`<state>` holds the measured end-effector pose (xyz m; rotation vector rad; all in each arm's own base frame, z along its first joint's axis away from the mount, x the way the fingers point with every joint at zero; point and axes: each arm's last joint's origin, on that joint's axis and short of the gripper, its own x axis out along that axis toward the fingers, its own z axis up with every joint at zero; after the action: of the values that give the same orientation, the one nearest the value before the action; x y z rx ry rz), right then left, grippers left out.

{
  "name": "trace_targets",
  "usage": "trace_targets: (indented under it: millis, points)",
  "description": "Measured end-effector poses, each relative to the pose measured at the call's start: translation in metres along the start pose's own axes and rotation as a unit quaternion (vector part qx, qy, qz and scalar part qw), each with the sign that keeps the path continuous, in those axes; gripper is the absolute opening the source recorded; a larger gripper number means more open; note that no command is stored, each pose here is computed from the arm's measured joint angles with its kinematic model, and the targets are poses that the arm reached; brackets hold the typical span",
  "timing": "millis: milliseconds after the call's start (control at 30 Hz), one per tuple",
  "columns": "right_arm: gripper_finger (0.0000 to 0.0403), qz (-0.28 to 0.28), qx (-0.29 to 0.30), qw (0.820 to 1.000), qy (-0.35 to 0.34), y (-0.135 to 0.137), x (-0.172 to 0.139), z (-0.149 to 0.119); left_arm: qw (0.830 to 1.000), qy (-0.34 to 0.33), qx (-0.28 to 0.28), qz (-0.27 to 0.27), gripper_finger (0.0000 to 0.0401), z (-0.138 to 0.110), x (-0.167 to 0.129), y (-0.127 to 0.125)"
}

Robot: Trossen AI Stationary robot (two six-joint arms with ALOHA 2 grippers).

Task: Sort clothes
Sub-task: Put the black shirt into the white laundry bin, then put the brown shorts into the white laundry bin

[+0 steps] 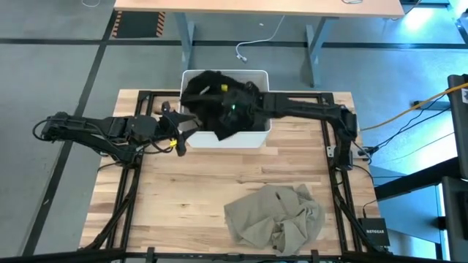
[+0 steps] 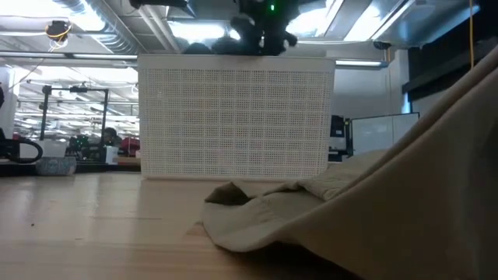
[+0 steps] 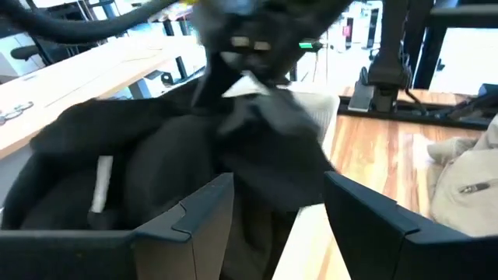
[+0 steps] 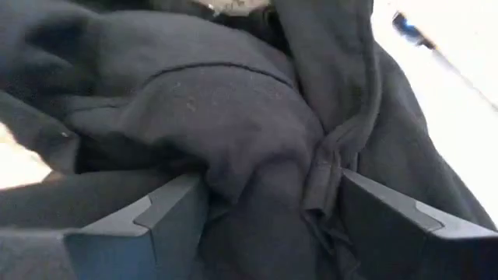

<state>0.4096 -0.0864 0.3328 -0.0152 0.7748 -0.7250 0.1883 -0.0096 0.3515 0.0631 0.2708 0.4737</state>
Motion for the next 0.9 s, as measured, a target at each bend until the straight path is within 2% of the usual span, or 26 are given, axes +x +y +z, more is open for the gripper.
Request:
trace_targets:
  millis: [100, 167, 300, 367, 467, 633, 800, 900]
  points:
    - [0.0287, 0.030, 0.021, 0.999, 0.019, -0.014, 0.019, -0.006, 1.000, 0.005, 0.010, 0.000, 0.0194, -0.001, 0.000, 0.000]
    - [0.0287, 0.039, 0.013, 0.998, 0.053, -0.014, 0.030, -0.019, 1.000, 0.011, 0.013, 0.000, 0.0194, -0.002, 0.000, 0.000]
    - [0.0287, 0.005, -0.033, 0.994, 0.106, -0.011, 0.031, -0.035, 0.999, 0.029, 0.023, 0.001, 0.0194, -0.007, 0.000, 0.000]
    - [0.0287, 0.012, -0.044, 0.994, 0.096, -0.012, 0.013, -0.026, 0.999, 0.033, 0.019, 0.002, 0.0194, -0.007, 0.000, 0.000]
    - [0.0287, 0.030, -0.046, 0.997, 0.056, -0.013, -0.034, -0.007, 0.999, 0.033, 0.012, 0.002, 0.0194, -0.007, 0.000, 0.000]
    - [0.0287, 0.131, -0.073, 0.988, 0.019, 0.000, -0.114, 0.003, 0.999, 0.035, 0.010, 0.002, 0.0194, -0.008, 0.000, 0.000]
    - [0.0287, 0.228, -0.089, 0.968, 0.058, 0.029, -0.181, -0.024, 0.999, 0.044, 0.010, 0.003, 0.0194, -0.010, 0.000, 0.000]
    - [0.0287, 0.251, -0.110, 0.956, 0.108, 0.058, -0.210, -0.054, 0.999, 0.038, 0.016, 0.002, 0.0194, -0.009, 0.000, 0.000]
